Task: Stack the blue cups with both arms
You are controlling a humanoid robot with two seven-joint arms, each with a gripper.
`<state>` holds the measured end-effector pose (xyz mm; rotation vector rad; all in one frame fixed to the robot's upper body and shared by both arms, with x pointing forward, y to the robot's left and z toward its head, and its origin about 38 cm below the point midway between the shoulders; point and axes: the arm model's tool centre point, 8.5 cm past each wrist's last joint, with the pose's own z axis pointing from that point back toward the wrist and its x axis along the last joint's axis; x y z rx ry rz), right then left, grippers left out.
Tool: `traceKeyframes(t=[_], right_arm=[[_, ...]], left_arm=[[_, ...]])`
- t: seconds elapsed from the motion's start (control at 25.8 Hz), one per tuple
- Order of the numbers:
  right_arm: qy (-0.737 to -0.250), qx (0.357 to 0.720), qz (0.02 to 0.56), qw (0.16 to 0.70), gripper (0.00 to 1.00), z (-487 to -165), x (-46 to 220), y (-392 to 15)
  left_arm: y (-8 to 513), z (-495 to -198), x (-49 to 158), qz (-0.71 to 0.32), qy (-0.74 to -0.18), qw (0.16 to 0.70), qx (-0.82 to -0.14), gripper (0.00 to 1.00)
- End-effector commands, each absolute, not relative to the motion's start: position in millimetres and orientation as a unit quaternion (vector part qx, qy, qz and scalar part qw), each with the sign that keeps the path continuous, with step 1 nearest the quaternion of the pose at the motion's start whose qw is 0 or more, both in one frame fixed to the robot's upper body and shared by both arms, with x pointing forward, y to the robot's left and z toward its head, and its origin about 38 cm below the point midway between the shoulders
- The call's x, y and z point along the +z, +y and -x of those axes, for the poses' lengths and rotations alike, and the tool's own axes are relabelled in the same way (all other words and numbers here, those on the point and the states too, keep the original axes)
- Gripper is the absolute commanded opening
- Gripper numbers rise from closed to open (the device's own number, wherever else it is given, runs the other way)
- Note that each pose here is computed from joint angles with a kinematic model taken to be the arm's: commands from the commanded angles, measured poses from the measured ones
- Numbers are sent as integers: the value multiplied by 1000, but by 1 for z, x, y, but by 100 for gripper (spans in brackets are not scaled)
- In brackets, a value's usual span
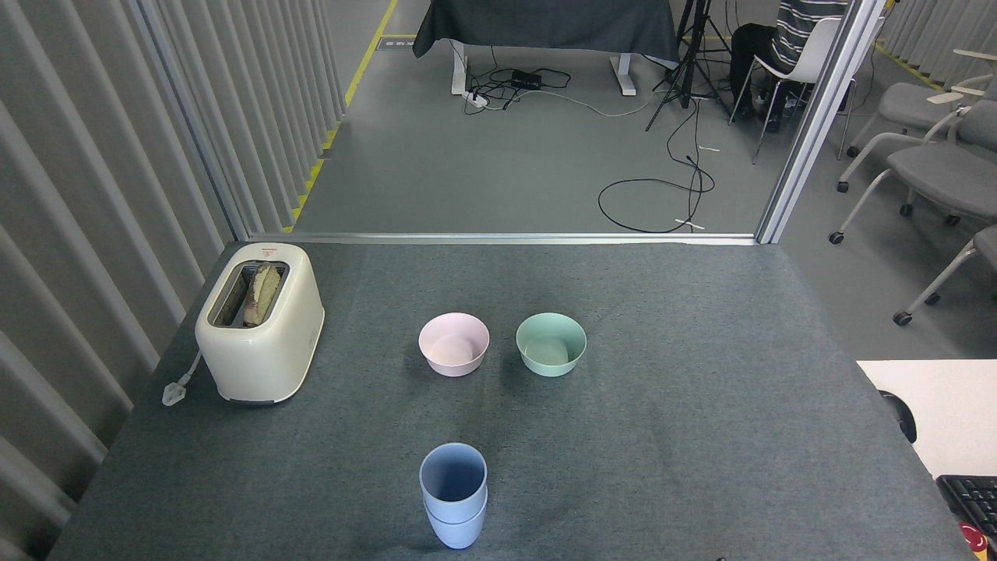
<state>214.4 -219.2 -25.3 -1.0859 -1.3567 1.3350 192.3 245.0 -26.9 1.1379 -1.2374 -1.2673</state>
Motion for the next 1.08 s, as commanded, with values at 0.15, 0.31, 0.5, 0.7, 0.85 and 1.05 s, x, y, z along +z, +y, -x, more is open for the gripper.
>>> traceKeyframes(t=[0.15,0.31,0.5,0.7,0.85,1.05], right_arm=[[-552,543,431,463,100,-215,-30,-213],[-550,545,429,465,100,-216,-33,-213],[-558,541,442,448,100,-221,-17,-217],[-549,544,439,458,100,-214,-23,-220],[-552,544,435,459,100,-214,-24,-216],[-543,543,442,464,100,-213,-25,-222]], left_arm=[[251,-202,-22,-480,-510,491,-518,100],[255,-214,-16,-489,-514,485,-512,100],[270,-212,-11,-506,-502,486,-506,100],[289,-207,-13,-519,-482,495,-503,100],[288,-206,-13,-518,-484,495,-503,100],[288,-206,-14,-517,-483,496,-503,100]])
